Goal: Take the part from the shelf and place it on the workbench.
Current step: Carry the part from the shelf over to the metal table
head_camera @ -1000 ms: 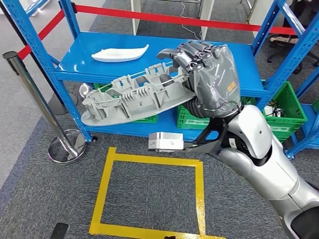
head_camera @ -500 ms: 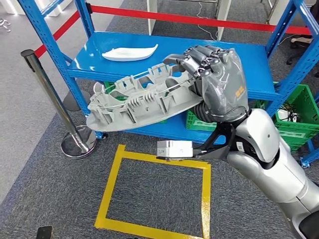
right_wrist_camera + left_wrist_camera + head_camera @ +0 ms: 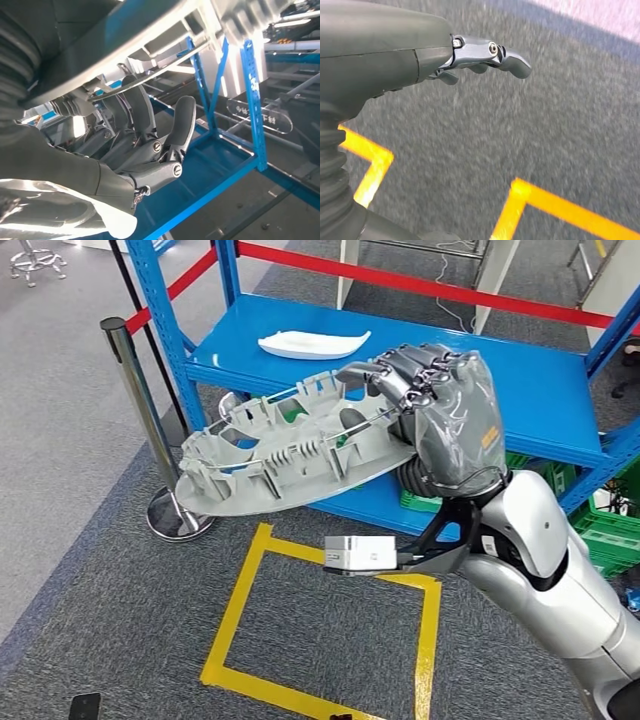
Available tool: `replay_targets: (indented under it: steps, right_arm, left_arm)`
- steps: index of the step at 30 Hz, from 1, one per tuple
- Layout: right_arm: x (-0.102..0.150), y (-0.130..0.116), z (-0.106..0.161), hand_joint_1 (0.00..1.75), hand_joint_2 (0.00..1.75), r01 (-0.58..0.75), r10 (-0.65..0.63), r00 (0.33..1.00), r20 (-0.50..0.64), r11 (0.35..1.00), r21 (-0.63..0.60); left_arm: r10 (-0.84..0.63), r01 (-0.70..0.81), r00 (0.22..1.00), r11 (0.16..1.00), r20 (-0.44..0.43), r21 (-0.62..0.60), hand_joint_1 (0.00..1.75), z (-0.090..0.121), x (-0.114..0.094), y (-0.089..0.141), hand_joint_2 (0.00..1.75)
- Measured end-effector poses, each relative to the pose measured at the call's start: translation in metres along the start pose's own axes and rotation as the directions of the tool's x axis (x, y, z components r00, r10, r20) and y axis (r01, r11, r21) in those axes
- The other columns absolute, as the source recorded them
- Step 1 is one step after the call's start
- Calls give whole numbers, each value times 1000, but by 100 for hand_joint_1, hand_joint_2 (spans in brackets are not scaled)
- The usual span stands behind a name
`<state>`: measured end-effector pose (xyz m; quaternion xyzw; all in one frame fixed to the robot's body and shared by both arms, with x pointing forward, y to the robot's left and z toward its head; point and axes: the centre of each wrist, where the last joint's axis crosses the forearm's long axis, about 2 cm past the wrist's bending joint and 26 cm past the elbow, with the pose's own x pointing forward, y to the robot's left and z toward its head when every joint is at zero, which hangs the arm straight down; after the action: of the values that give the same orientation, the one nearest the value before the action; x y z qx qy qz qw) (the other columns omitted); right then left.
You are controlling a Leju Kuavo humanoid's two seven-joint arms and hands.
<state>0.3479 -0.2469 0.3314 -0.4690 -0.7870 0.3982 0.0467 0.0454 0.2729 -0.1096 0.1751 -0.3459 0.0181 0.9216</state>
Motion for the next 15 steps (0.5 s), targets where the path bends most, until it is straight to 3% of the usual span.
replay_targets:
  steps: [15]
  right_arm:
    - [7, 3, 4, 175, 175, 13, -14, 999, 34, 999, 30]
  left_arm:
    - [-88, 89, 996, 995, -10, 39, 0, 0, -2, 5, 175]
